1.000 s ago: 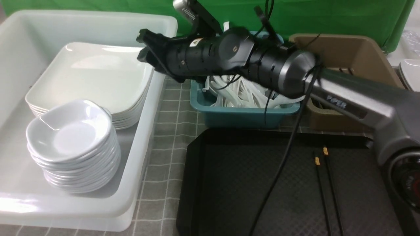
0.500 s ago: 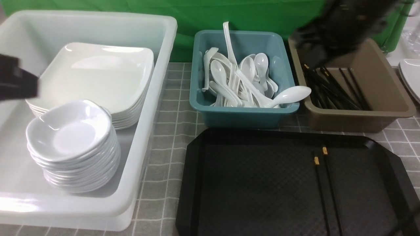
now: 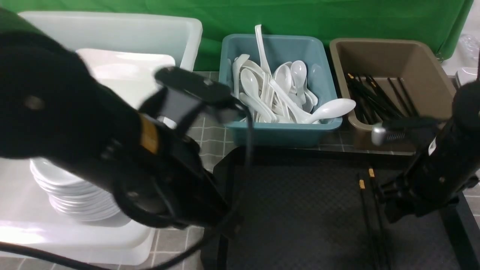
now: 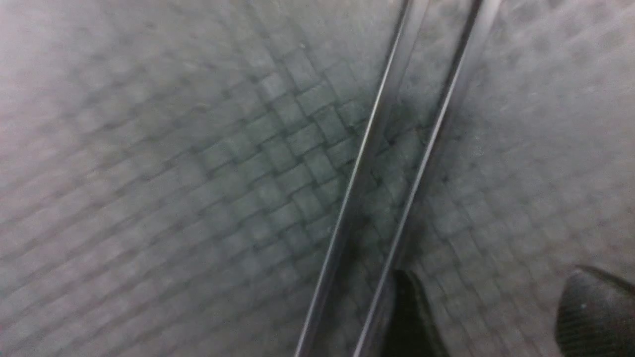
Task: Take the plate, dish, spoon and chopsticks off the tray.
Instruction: Use the right arm to grab a chopstick from the plate, then use the right arm to put a chopstick into the small storage box on the right, then use the right arm to grab a chopstick from the plate
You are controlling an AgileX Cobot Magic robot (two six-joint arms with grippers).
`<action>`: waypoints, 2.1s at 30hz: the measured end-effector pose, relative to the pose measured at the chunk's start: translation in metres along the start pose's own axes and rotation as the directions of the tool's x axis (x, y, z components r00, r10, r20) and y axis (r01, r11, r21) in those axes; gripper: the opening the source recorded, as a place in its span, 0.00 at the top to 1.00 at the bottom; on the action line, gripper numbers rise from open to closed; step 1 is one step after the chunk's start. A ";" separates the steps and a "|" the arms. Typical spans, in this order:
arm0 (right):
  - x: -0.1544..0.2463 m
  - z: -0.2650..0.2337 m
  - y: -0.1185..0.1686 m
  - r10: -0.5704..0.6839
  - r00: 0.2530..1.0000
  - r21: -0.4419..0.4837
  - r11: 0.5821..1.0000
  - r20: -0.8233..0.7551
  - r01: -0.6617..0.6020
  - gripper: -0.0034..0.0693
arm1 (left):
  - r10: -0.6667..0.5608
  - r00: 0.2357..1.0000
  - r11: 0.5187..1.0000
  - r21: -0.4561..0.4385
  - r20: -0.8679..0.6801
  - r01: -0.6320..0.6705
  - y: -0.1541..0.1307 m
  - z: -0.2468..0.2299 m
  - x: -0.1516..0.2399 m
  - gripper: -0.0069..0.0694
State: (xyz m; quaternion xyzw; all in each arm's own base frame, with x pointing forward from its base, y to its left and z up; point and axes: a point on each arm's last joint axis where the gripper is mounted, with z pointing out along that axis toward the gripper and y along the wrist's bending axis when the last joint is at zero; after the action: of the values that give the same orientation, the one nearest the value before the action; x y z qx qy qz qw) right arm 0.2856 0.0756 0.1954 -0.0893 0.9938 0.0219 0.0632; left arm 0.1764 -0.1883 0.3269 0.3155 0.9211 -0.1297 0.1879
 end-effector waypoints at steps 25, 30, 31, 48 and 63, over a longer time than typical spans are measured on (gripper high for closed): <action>0.012 -0.025 0.000 -0.047 0.999 -0.020 0.999 0.019 0.048 0.86 | -0.029 0.997 0.996 -0.077 0.070 0.035 0.005 -0.008 -0.002 0.91; -0.002 -0.098 -0.006 -0.055 0.958 -0.018 0.998 0.281 0.062 0.86 | -0.028 0.992 0.995 -0.090 0.125 0.039 0.006 -0.010 -0.006 0.91; -0.013 -0.111 -0.011 -0.043 0.940 -0.012 0.999 0.340 0.050 0.86 | -0.023 0.987 0.996 -0.085 0.158 0.037 0.006 -0.010 -0.009 0.91; -0.193 -0.064 -0.066 -0.006 0.802 0.061 0.997 0.598 -0.038 0.82 | 0.037 0.722 0.999 -0.002 0.691 -0.049 -0.003 -0.007 -0.072 0.91; -0.101 -0.121 -0.035 -0.028 0.987 0.015 1.000 0.160 0.026 0.71 | -0.030 0.842 0.989 -0.109 0.538 0.105 0.043 -0.015 -0.052 0.91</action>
State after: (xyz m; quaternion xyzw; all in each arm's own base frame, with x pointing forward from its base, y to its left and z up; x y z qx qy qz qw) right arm 0.3757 0.0520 0.3277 -0.1002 0.9843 0.0216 0.1436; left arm 0.2372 -0.1770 0.3575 0.2208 0.8493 -0.1569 0.4531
